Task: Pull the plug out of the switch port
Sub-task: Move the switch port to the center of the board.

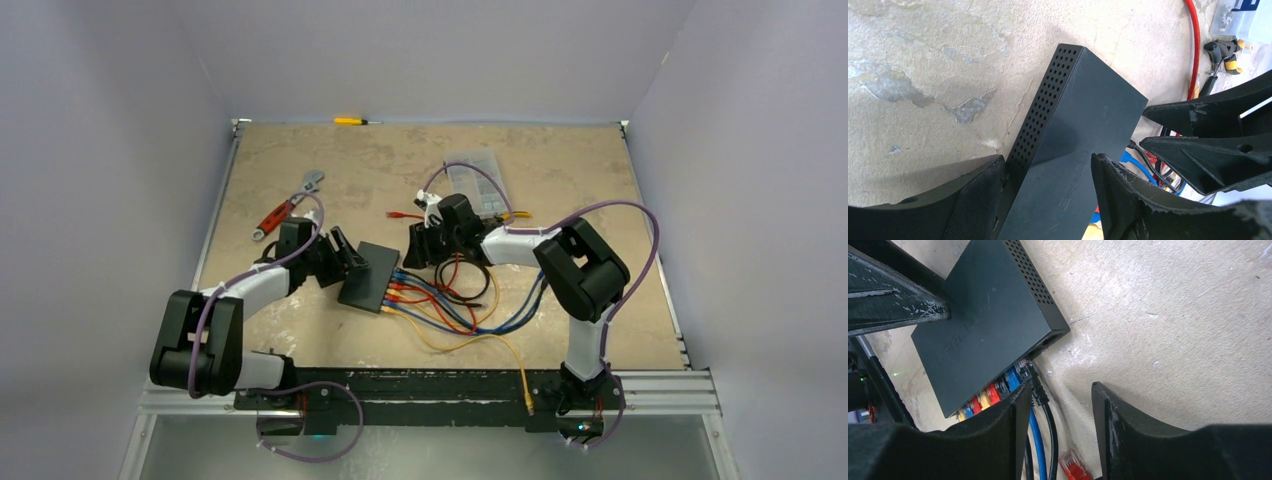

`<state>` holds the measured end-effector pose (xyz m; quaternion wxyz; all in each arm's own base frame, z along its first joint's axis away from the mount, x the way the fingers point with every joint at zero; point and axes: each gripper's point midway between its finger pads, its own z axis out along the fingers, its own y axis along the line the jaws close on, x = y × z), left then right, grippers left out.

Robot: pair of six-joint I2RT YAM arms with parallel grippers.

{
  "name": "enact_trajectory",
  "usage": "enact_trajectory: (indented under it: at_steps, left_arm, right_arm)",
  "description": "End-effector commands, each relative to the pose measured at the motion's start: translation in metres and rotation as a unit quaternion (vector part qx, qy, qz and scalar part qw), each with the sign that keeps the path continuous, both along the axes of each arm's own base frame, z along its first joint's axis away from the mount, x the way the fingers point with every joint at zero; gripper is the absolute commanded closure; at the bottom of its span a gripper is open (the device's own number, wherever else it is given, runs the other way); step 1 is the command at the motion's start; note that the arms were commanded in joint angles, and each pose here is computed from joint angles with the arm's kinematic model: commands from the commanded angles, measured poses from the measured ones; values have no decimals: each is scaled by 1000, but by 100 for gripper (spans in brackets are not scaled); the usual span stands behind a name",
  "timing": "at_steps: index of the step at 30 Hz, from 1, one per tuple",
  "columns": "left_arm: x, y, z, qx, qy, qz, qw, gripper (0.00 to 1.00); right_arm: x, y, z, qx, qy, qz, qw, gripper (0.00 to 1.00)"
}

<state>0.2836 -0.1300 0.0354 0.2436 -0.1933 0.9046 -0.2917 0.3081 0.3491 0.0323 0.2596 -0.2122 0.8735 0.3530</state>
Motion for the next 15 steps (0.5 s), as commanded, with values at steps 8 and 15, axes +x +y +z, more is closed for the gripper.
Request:
enact_trajectory:
  at_steps: [8, 15]
  left_arm:
    - [-42, 4, -13, -5, 46, 12, 999, 37]
    - [-43, 13, -6, 18, 34, 22, 999, 32]
  right_arm:
    - [-17, 10, 8, 29, 24, 40, 999, 47]
    - [-26, 46, 16, 71, 40, 91, 993, 45]
